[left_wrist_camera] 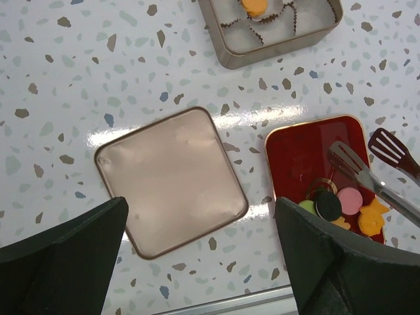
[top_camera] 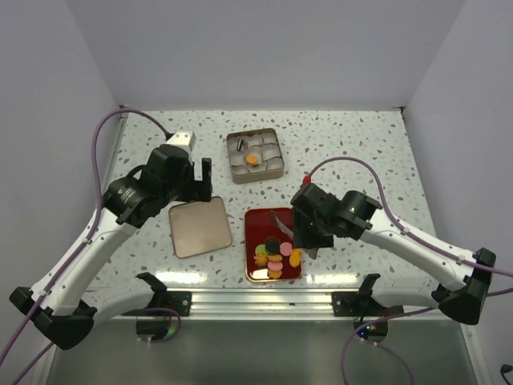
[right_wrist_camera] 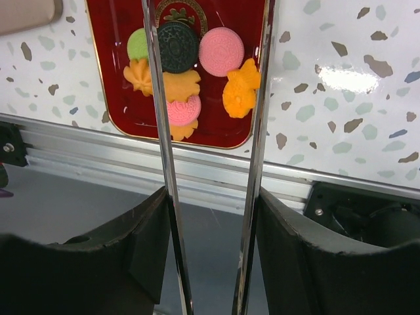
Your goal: Pack the cookies
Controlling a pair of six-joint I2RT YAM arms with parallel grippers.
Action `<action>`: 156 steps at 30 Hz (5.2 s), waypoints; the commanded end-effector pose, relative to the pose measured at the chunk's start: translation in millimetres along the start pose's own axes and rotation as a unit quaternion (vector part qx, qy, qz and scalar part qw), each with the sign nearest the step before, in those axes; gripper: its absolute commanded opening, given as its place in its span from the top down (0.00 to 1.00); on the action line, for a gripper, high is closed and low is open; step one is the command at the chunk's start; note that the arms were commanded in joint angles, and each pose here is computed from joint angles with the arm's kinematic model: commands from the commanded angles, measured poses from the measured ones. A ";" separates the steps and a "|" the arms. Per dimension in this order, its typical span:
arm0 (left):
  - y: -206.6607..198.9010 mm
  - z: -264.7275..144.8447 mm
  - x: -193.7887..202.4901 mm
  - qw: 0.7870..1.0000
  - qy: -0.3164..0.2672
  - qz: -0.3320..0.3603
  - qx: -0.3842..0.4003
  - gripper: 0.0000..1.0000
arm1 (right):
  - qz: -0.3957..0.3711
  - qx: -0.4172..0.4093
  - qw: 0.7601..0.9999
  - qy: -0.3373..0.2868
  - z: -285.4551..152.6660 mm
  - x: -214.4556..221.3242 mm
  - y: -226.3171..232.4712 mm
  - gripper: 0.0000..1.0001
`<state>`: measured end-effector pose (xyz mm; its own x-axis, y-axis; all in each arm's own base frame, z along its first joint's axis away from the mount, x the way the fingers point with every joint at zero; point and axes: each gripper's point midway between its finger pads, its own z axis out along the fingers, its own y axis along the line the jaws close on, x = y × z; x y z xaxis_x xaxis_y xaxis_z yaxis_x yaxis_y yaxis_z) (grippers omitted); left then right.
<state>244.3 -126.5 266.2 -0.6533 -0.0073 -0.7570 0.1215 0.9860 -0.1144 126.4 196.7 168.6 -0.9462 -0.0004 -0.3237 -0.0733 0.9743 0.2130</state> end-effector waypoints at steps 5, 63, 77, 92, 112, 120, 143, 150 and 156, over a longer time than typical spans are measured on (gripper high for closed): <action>-17.7 4.3 8.2 0.998 -0.001 0.002 0.055 0.00 | 0.006 -0.004 1.000 0.001 -3.0 13.6 18.9 0.44; -6.5 -14.6 18.7 0.999 -0.004 -0.004 0.048 0.00 | -0.058 0.040 0.994 0.080 6.1 88.8 57.9 0.59; -7.6 -8.6 13.5 0.999 -0.003 -0.010 0.038 0.00 | -0.044 0.009 0.999 -0.023 -26.3 2.6 73.8 0.65; -1.7 -9.4 2.2 0.999 -0.011 -0.036 0.007 0.00 | -0.049 -0.018 0.993 -0.109 -17.5 -177.2 100.7 0.65; 13.6 -10.6 18.3 0.998 0.005 -0.061 -0.031 0.00 | 0.007 -0.064 0.991 -0.120 66.4 -304.3 98.0 0.66; 10.2 0.2 12.9 0.998 0.005 -0.043 -0.034 0.00 | 0.029 -0.055 0.991 -0.117 97.3 -315.8 87.8 0.66; 7.7 12.8 -1.5 0.999 0.004 -0.009 -0.048 0.00 | 0.065 -0.059 0.989 -0.118 123.3 -322.9 85.5 0.45; 8.8 9.1 -2.4 0.999 0.000 -0.017 -0.048 0.00 | 0.070 -0.060 0.985 -0.143 100.9 -331.0 83.8 0.44; 8.0 8.6 -1.5 0.999 -0.002 -0.025 -0.045 0.00 | 0.070 -0.088 0.980 -0.164 70.3 -332.5 92.2 0.48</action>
<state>247.3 -118.7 240.4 -0.7045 -0.0105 -0.7096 0.0354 0.9981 -0.0499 451.3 303.9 166.0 -0.8753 0.1665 -0.4540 0.0059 0.9425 0.3341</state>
